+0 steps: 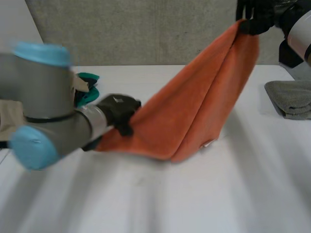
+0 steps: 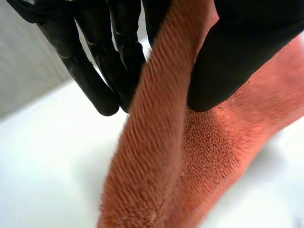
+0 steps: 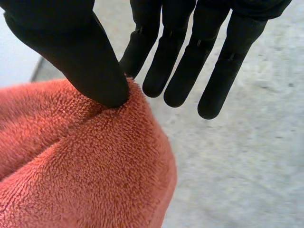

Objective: Fold the laundry.

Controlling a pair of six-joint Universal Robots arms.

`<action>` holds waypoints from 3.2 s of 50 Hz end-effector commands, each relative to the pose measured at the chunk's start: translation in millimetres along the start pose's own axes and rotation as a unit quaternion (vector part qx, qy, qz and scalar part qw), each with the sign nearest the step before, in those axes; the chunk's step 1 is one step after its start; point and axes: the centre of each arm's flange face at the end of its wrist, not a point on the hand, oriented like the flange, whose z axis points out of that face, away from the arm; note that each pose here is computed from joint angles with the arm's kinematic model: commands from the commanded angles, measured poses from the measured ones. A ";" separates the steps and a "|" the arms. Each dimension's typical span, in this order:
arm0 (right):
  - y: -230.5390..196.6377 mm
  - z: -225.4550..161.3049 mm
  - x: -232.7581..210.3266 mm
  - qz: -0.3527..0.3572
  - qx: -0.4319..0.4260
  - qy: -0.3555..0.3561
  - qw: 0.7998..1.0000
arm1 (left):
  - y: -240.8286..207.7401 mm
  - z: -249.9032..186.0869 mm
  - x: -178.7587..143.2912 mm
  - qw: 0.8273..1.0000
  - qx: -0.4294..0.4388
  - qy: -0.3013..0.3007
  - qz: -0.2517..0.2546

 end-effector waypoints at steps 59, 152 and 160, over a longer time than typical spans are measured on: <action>224.2 -62.8 -130.5 0.219 -0.312 -0.029 0.924 | -142.2 -134.6 15.7 0.968 0.227 -0.020 -0.108; 244.0 4.7 -15.7 0.008 -0.247 -0.019 0.969 | 81.5 54.3 -109.2 0.990 -0.086 -0.112 -0.009; 250.0 21.9 -13.1 0.040 -0.251 -0.009 0.967 | 77.5 56.9 -114.8 0.988 -0.083 -0.130 0.009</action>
